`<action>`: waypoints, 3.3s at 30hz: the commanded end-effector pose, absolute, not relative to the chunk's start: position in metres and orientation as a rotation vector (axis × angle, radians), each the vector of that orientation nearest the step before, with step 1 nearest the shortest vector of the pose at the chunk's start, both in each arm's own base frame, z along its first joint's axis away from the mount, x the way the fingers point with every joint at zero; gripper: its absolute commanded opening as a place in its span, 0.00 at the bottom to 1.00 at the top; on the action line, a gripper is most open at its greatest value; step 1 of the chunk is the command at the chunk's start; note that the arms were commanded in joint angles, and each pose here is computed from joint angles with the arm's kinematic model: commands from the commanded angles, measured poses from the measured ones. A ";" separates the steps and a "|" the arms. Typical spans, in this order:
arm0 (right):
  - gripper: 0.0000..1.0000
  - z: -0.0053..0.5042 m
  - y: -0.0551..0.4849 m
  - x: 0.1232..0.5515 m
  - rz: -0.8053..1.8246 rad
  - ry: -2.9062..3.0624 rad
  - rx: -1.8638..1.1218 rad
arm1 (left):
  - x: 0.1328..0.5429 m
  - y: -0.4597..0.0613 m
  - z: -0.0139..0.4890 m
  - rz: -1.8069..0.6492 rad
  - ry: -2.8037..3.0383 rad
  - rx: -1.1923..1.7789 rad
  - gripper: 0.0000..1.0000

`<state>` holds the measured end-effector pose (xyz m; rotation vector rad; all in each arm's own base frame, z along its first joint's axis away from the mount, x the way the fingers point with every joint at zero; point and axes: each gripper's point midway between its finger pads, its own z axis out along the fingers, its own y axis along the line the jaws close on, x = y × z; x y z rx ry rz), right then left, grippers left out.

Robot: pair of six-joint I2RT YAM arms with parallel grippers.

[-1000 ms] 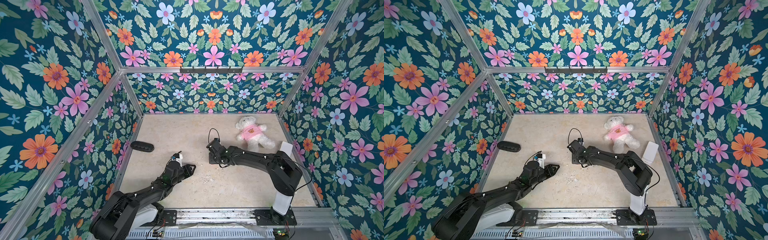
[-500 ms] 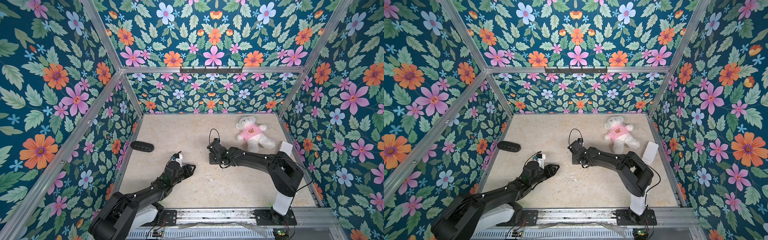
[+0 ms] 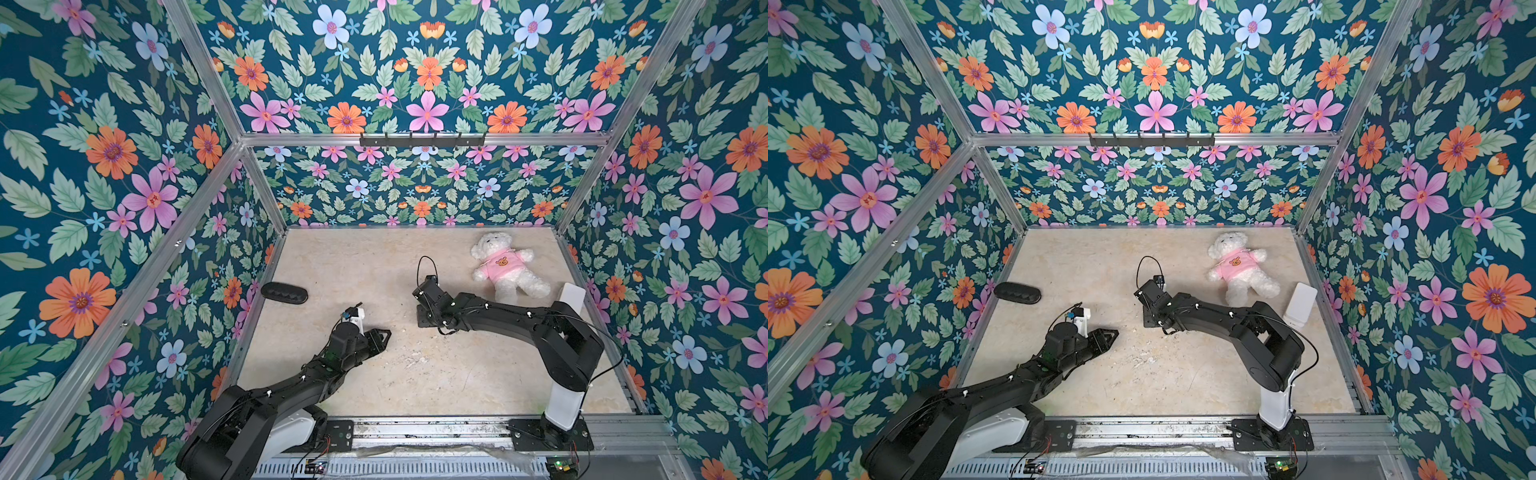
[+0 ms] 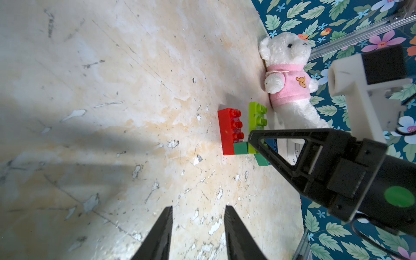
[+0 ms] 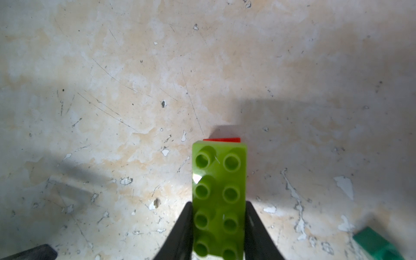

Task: Assemble the number 5 with lego
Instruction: Assemble the lego brick with the lego brick, then adjust the lego brick at the center of the board.

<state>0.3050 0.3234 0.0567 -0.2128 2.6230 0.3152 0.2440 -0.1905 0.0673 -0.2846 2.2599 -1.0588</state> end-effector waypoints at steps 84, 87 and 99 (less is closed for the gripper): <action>0.28 0.095 0.306 0.301 0.311 2.566 -0.313 | 0.246 -0.194 0.060 -1.072 2.269 -0.292 0.40; 0.27 0.098 0.309 0.299 0.355 2.505 -0.308 | 0.246 -0.195 0.059 -1.082 2.269 -0.297 0.40; 0.27 0.091 0.321 0.299 0.382 2.466 -0.401 | 0.244 -0.192 0.059 -1.076 2.266 -0.307 0.40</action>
